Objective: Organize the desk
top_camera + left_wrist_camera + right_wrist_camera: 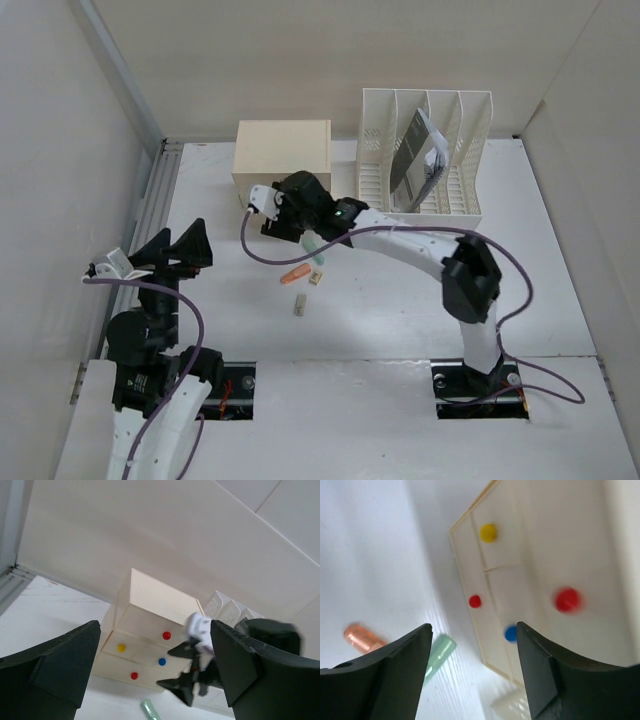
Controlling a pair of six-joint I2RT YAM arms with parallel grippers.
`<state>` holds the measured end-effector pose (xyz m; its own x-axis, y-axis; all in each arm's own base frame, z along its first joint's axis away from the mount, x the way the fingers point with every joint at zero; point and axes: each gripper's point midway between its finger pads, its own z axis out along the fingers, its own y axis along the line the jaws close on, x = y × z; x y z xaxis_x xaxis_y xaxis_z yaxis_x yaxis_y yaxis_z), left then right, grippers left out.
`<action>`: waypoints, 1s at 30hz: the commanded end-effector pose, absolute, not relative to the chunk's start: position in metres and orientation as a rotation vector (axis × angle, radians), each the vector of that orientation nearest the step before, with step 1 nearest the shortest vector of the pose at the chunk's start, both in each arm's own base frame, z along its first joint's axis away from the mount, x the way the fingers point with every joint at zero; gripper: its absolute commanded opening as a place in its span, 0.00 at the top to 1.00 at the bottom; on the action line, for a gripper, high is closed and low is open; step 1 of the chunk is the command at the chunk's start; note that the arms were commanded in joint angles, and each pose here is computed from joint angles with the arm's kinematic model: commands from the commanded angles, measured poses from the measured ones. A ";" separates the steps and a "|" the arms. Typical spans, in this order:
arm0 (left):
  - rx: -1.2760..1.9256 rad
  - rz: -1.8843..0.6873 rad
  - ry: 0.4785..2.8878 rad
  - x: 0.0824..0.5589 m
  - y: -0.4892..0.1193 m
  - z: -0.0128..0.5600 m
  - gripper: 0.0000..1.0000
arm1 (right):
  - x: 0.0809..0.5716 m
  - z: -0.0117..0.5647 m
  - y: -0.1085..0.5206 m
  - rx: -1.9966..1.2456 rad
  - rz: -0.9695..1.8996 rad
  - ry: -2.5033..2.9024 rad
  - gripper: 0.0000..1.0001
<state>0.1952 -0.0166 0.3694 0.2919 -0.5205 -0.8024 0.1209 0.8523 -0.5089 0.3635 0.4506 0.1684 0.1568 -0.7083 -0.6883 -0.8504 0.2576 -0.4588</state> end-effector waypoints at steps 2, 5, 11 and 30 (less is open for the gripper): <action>-0.445 -0.576 1.216 0.207 -0.030 0.362 0.10 | 0.354 0.255 0.409 -1.338 0.172 1.498 0.25; -0.488 -0.676 1.253 0.221 -0.044 0.347 0.09 | 0.348 0.289 0.373 -1.262 0.200 1.487 0.22; -0.486 -0.972 1.330 0.257 -0.094 0.299 0.33 | 0.340 0.362 0.314 -1.068 0.376 1.415 0.96; -0.499 -1.133 1.569 0.357 -0.181 0.215 0.43 | 0.320 0.404 0.264 -0.974 0.651 1.350 0.80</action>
